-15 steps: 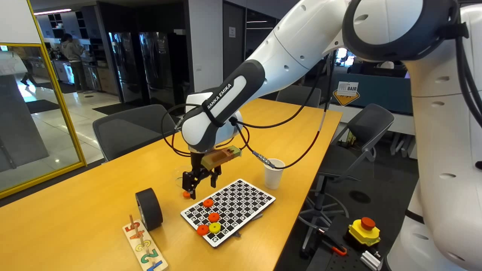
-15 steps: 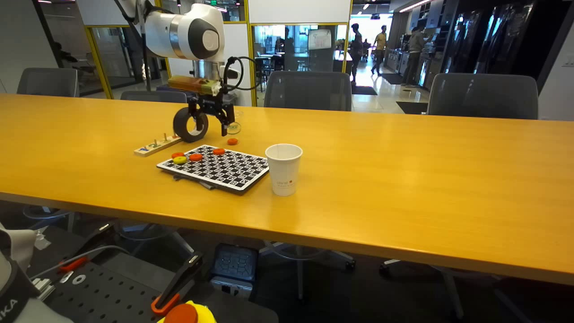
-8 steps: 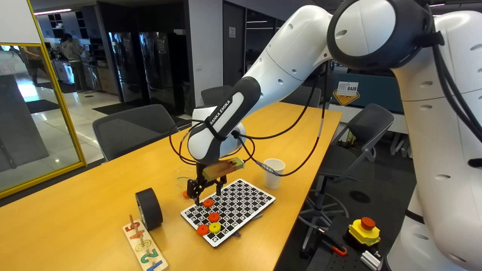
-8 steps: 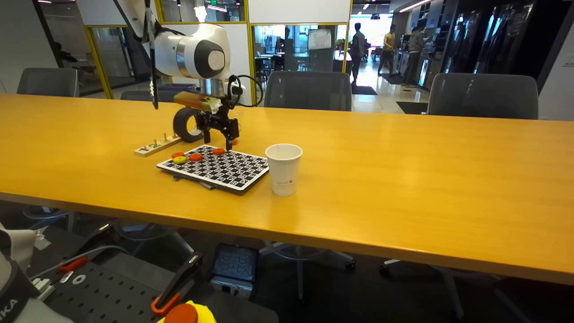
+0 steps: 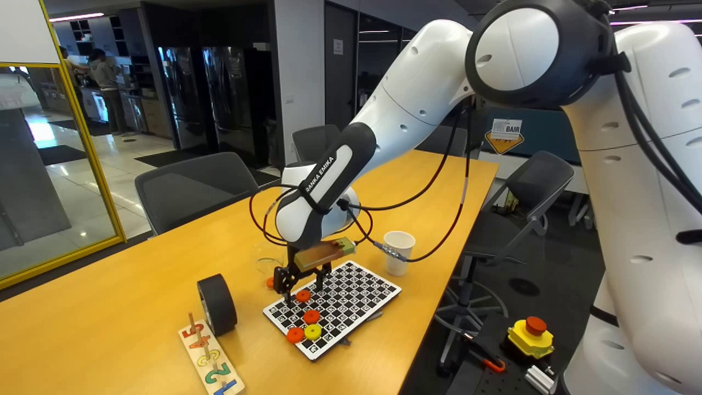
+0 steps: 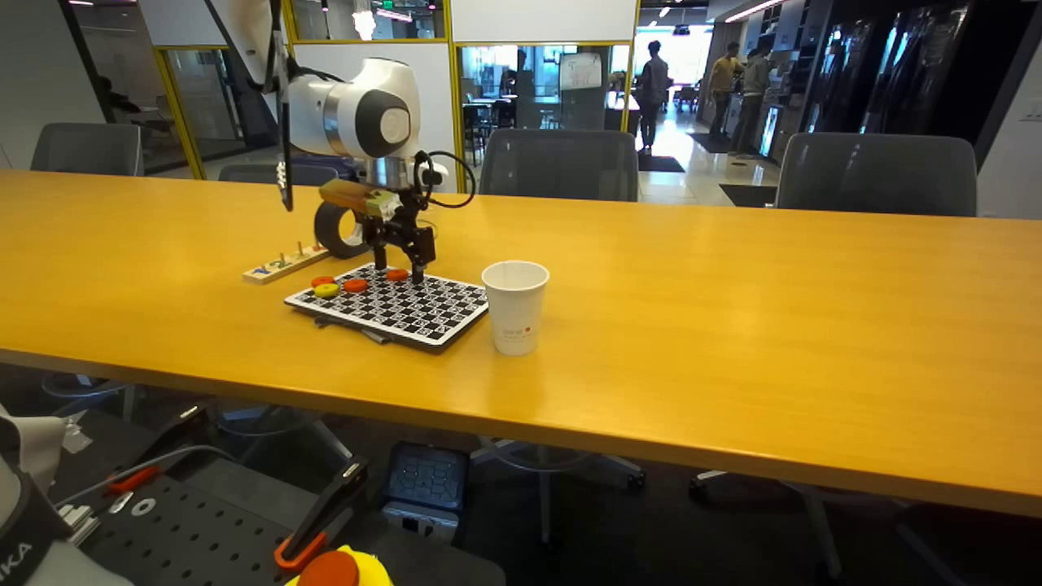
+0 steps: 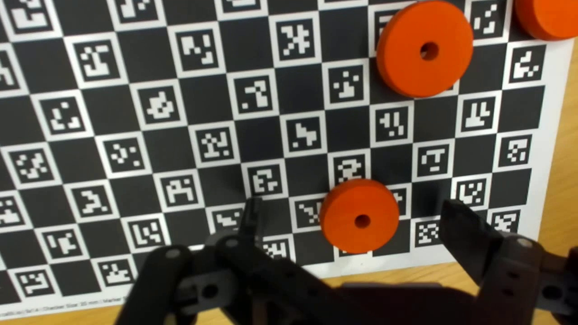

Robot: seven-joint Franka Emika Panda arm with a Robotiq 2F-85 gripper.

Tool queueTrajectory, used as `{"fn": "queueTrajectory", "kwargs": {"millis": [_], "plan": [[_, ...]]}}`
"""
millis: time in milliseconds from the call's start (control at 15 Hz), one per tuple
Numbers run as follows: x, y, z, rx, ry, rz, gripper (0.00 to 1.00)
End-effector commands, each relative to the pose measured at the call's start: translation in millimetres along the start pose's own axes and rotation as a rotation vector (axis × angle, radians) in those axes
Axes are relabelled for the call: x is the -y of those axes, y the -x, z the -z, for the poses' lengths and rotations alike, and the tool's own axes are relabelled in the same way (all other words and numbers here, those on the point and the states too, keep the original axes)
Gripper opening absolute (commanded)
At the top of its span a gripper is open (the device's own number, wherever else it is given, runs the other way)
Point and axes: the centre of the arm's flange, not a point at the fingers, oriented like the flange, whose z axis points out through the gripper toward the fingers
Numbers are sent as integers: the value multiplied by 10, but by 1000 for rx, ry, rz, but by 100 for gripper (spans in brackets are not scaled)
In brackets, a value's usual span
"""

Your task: Put two orange rings in the white cup and the rest in the clear cup

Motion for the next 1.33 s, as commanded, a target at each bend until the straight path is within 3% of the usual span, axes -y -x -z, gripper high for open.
{"fn": "queueTrajectory", "kwargs": {"millis": [0, 267, 333, 467, 867, 1267], "plan": [[38, 13, 57, -38, 12, -29, 100], [54, 14, 56, -41, 26, -37, 100], [62, 20, 55, -43, 31, -35, 75], [74, 31, 66, -46, 40, -37, 66], [61, 55, 170, -52, 76, -48, 20], [49, 92, 532, -101, 127, -80, 17]]}}
